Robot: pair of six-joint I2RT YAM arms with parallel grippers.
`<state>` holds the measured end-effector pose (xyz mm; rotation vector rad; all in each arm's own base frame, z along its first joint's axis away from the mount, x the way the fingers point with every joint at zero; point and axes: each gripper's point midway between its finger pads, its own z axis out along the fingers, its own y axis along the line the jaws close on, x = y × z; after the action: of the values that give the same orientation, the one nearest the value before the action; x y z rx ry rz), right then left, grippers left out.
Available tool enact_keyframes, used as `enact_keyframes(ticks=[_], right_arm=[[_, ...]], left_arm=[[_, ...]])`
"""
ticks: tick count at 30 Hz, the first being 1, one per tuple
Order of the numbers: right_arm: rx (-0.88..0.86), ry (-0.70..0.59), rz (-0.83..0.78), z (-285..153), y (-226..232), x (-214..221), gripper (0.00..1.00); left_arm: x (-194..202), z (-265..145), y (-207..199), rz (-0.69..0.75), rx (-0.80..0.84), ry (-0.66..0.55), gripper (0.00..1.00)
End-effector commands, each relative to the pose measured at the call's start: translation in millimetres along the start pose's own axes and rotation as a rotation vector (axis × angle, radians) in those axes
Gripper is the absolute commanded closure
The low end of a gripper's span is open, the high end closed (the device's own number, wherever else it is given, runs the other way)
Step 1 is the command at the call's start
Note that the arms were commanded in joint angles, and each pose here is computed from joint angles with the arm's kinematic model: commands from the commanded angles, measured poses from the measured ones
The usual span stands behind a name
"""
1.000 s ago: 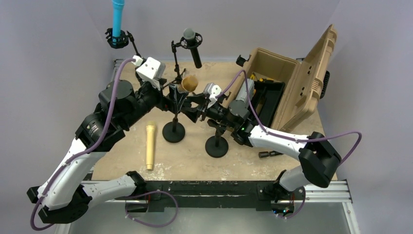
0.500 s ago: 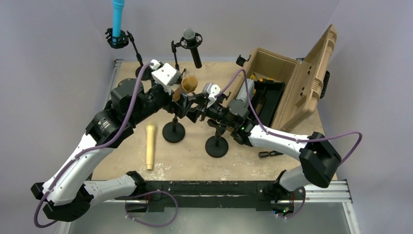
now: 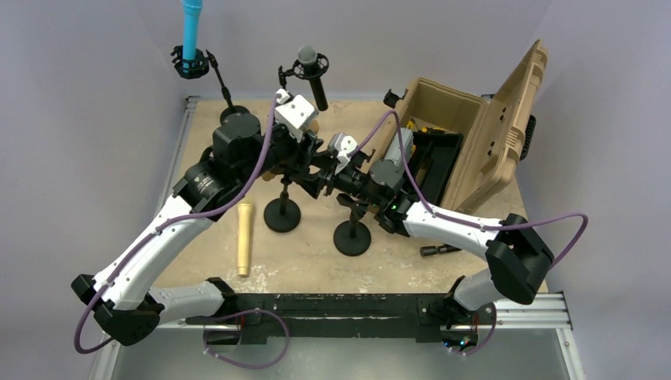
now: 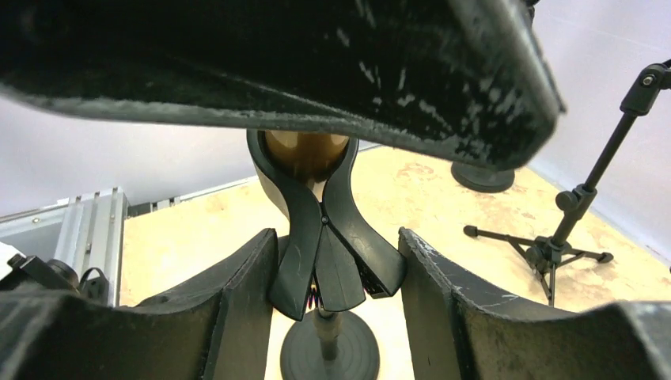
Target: Remove the microphone from the stand
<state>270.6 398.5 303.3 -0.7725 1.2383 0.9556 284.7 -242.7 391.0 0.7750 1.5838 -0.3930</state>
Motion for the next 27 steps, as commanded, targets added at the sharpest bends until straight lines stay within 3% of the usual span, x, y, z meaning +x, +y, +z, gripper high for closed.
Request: enact_keyframes(ticks=[1,3,10,12,27], right_arm=[[0.012,-0.037,-0.048,-0.5,-3.4,-17.1,1.00],[0.013,-0.059,-0.056,-4.4,-2.4,-23.4,0.99],[0.018,-0.067,-0.070,-11.8,-1.8,-23.2,0.33],[0.009,-0.074,-0.081,-14.6,0.2,-23.1,0.21],[-0.135,-0.152,-0.203,-5.2,19.8,-26.3,0.17]], left_arm=[[-27.0,-12.9,20.9,-0.066,-0.081,-0.092,0.94],[-27.5,-17.3,25.0,-0.083,-0.104,-0.106,1.00],[-28.1,-26.3,21.2,-0.127,-0.086,-0.139,1.00],[-28.3,-28.8,20.8,-0.138,-0.081,-0.145,1.00],[-24.4,-37.5,19.3,-0.196,-0.044,-0.158,1.00]])
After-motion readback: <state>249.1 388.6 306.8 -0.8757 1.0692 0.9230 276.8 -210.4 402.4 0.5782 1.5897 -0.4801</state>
